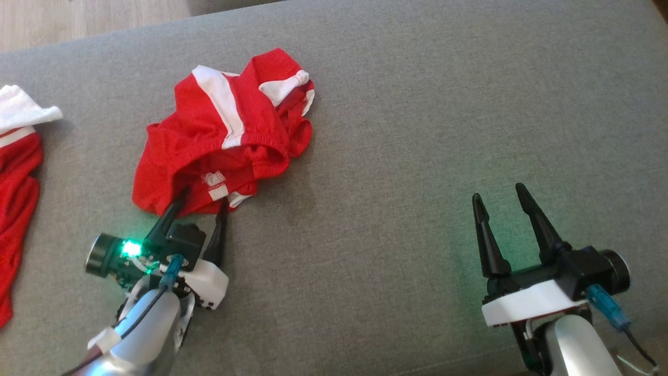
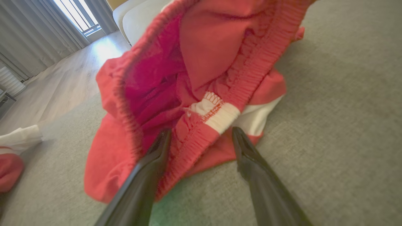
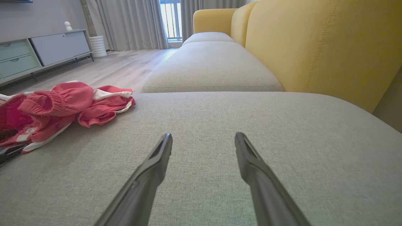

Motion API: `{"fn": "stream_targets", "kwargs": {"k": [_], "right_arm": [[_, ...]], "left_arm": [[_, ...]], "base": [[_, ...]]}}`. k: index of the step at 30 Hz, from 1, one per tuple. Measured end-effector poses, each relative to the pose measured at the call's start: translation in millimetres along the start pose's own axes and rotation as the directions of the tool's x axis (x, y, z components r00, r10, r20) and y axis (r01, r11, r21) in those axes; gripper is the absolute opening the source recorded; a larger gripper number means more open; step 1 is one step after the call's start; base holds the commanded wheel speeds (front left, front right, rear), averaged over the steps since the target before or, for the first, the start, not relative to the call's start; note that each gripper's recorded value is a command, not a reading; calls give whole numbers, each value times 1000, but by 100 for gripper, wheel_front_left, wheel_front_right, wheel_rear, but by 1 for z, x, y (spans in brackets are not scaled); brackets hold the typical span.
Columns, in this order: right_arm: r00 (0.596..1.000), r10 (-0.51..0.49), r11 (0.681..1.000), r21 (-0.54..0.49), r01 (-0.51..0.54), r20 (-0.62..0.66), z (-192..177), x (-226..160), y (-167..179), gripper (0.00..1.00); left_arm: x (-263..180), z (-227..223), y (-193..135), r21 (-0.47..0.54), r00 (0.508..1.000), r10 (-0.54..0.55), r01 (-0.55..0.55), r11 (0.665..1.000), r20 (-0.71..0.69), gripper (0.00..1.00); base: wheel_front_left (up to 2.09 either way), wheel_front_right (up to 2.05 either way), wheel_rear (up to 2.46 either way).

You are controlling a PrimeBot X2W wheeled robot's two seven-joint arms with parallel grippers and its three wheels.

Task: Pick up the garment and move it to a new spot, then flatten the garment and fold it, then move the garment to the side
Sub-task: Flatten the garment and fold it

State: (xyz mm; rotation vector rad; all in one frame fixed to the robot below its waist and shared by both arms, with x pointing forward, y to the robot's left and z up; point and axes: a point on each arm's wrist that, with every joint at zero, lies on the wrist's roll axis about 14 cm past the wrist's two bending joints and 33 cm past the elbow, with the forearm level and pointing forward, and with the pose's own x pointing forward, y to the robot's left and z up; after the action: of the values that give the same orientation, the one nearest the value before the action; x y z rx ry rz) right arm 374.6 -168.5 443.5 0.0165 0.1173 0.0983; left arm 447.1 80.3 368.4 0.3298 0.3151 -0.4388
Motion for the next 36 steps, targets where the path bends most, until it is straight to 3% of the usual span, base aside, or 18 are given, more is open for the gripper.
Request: {"fn": "stream_targets", "kwargs": {"k": [11, 12, 14, 16, 22, 23, 24, 25, 32, 36], "right_arm": [[1000, 6, 1000, -1, -6, 3, 1, 4, 1, 100], [1000, 6, 1000, -1, -6, 4, 1, 4, 1, 100], [1000, 6, 1000, -1, -6, 6, 2, 4, 1, 100], [1000, 6, 1000, -1, -6, 6, 2, 4, 1, 100], [1000, 6, 1000, -1, -6, 6, 2, 3, 1, 100], [1000, 6, 1000, -1, -6, 6, 2, 2, 1, 100], [1000, 6, 1000, -1, -6, 6, 2, 2, 1, 100], [1000, 6, 1000, -1, -6, 5, 2, 2, 2, 100], [1000, 1, 1000, -3, -1, 22, 8, -3, 1, 100], [999, -2, 1000, 11, 2, 44, 15, -9, 1, 100]], "left_arm": [[8, 5, 3, 52, 1000, -10, 10, 999, 12, 100], [7, 5, 3, 55, 1000, -11, 11, 998, 13, 90], [7, 6, 1, 66, 1000, -18, 17, 998, 17, 49], [7, 8, -2, 79, 999, -31, 29, 996, 22, 43], [6, 12, -11, 132, 997, -71, 66, 989, 39, 45], [5, 13, -11, 139, 996, -75, 69, 988, 40, 36], [5, 13, -12, 147, 996, -81, 74, 986, 41, 10], [5, 13, -15, 156, 995, -94, 87, 984, 42, 0], [1, 26, -45, 46, 971, -236, 234, 971, 46, 0], [-1, 57, -78, -112, 937, -341, 348, 931, 75, 0]], "base": [[0, 0, 0], [0, 0, 0], [0, 0, 0], [0, 0, 0], [0, 0, 0], [0, 0, 0], [0, 0, 0], [0, 0, 0], [0, 0, 0], [0, 0, 0]]}}
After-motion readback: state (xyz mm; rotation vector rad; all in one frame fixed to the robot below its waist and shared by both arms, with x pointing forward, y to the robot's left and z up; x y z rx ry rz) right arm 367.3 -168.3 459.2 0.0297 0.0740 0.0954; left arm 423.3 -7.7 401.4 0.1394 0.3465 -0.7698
